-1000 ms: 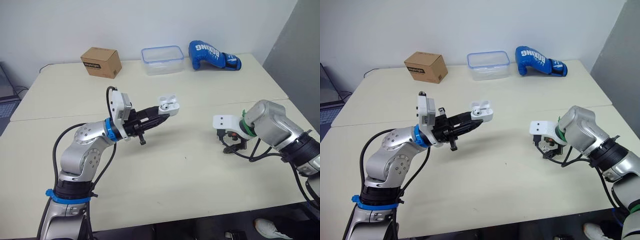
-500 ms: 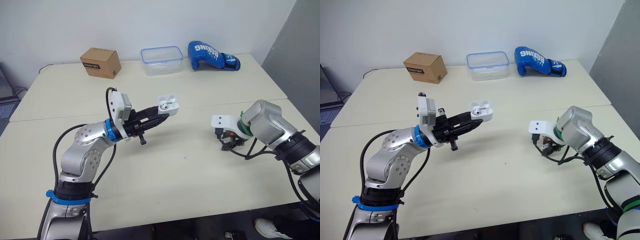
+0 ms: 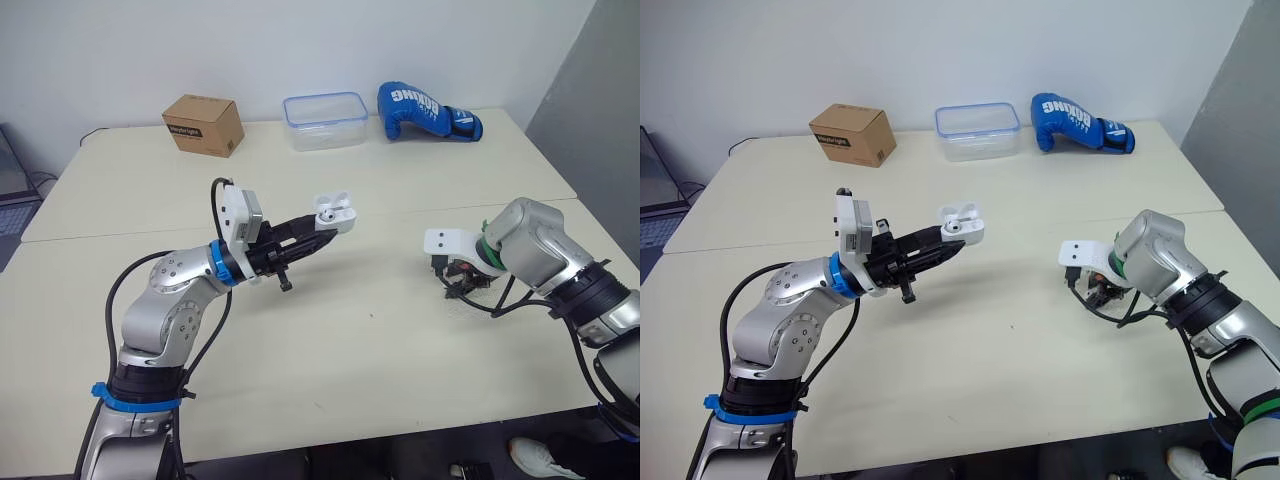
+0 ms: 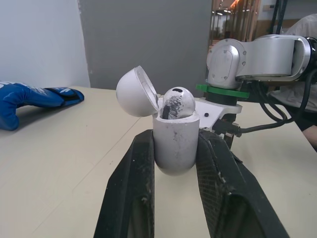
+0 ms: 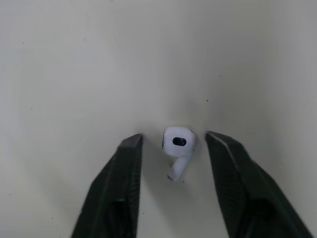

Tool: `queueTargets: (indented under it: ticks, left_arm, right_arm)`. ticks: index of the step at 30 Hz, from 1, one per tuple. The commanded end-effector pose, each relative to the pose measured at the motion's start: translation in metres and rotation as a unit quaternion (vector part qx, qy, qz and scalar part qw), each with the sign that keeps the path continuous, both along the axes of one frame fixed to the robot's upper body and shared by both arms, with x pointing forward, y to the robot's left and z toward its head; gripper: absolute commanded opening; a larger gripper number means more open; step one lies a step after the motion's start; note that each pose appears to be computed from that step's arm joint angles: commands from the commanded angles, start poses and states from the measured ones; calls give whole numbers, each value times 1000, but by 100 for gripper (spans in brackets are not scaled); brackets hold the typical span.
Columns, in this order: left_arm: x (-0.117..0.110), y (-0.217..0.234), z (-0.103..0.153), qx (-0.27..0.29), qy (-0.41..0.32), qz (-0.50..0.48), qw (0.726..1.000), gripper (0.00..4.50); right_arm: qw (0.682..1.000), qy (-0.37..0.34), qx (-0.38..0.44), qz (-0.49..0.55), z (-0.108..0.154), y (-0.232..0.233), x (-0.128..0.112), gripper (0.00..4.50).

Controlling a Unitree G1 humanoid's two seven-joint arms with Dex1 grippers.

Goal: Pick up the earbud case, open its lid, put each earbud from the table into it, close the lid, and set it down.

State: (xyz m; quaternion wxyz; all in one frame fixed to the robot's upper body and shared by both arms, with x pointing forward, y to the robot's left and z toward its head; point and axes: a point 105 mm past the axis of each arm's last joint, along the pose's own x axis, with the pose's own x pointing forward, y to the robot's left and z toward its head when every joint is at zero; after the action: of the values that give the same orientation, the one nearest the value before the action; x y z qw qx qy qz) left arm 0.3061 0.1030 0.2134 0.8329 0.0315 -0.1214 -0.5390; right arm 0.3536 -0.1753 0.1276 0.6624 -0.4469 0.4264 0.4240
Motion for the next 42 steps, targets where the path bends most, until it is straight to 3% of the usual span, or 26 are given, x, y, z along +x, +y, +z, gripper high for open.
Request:
queueTargets:
  ticks: [1,2,11,21,39,42]
  left_arm:
    - [-5,-2,11,-3,-30,-6,1000,81]
    - [-5,-2,11,-3,-30,-6,1000,81]
    - [-5,-2,11,-3,-29,-6,1000,81]
    - [-5,-3,11,-1,-29,-7,1000,81]
    - [-5,-4,11,1,-29,-4,1000,81]
    - [-5,-4,11,1,-29,-4,1000,81]
  right_arm:
    - [1000,-15,-4,-7,7,-3,4,68]
    - [1000,-14,-3,-7,7,-3,4,39]
    - [1000,-9,-5,6,7,-1,-1,39]
    - [993,20,0,119,20,23,-38,39]
    - [994,35,-21,99,-16,16,-37,39]
    - [994,31,-20,101,-15,16,-36,140]
